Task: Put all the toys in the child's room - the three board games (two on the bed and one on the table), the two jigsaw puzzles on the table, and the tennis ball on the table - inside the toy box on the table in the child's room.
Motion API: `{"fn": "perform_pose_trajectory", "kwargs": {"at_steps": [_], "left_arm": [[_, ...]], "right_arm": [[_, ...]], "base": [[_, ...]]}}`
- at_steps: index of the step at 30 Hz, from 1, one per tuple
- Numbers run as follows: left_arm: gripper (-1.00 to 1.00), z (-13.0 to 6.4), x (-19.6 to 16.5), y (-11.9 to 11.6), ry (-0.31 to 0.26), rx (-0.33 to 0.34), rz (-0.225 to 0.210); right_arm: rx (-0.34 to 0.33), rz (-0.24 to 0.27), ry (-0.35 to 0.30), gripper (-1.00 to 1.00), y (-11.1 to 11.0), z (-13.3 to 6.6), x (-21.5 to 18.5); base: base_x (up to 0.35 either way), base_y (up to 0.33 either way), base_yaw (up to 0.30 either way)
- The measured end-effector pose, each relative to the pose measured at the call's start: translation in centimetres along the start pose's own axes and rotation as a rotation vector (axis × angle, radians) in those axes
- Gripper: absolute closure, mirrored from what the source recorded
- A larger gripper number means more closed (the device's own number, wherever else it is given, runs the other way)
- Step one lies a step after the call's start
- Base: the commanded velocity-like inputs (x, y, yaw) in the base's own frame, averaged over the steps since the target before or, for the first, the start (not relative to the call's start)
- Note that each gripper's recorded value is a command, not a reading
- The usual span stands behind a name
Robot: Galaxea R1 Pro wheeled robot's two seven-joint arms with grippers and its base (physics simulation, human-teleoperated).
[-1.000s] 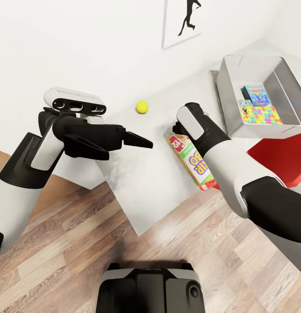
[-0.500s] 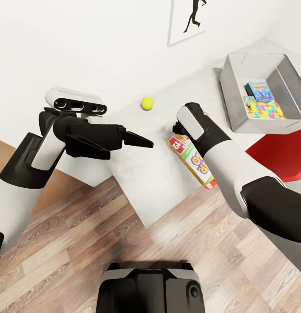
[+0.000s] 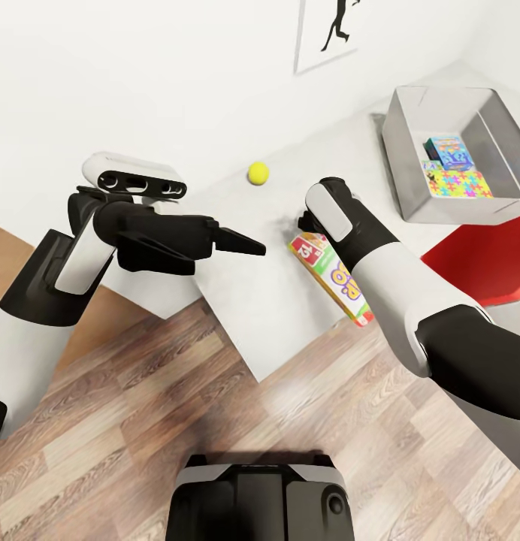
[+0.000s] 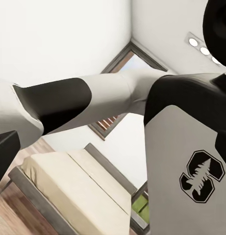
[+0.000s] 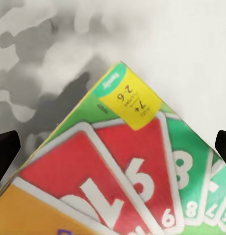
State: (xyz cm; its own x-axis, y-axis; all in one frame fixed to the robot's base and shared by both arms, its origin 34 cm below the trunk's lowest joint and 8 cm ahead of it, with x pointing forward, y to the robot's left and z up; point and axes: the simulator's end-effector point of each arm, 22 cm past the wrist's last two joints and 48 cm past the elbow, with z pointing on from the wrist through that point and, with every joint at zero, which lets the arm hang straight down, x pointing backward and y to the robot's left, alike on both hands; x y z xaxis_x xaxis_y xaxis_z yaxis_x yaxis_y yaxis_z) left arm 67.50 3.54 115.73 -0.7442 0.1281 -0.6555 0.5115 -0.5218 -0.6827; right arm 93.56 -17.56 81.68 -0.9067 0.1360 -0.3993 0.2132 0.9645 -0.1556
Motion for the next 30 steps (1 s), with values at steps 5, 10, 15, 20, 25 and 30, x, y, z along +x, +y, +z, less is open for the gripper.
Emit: {"fn": "perform_pose_trajectory", "kwargs": {"at_steps": [5,10,15,20,25,30], "left_arm": [[-1.00,0.03,-0.01,0.18,0.000,-0.007,0.000],[-1.00,-0.01,-0.04,0.74,-0.001,-0.034,0.000],[-1.00,-0.05,-0.04,0.86,-0.002,-0.040,0.000],[-1.00,-0.06,-0.05,0.87,-0.002,-0.041,0.000],[-1.00,-0.10,-0.08,0.86,-0.003,-0.042,0.001],[-1.00,-0.14,-0.02,0.89,-0.002,-0.043,-0.001]], "right_arm": [[0.001,0.000,0.000,-1.00,-0.05,0.03,-0.01],[0.001,0.000,0.000,-1.00,-0.07,0.01,-0.01],[0.001,0.000,0.000,-1.00,-0.07,0.02,-0.01],[0.000,0.001,-0.001,-1.00,-0.08,-0.02,-0.08],[0.000,0.003,-0.002,-1.00,-0.08,-0.03,-0.12],[0.001,0.004,-0.004,-1.00,-0.10,-0.05,-0.19]], "base": [[-0.093,-0.025,0.000],[-0.009,-0.174,0.000],[0.012,-0.048,0.000],[0.002,-0.007,0.000],[0.000,-0.001,0.000],[0.000,0.000,0.000]]}}
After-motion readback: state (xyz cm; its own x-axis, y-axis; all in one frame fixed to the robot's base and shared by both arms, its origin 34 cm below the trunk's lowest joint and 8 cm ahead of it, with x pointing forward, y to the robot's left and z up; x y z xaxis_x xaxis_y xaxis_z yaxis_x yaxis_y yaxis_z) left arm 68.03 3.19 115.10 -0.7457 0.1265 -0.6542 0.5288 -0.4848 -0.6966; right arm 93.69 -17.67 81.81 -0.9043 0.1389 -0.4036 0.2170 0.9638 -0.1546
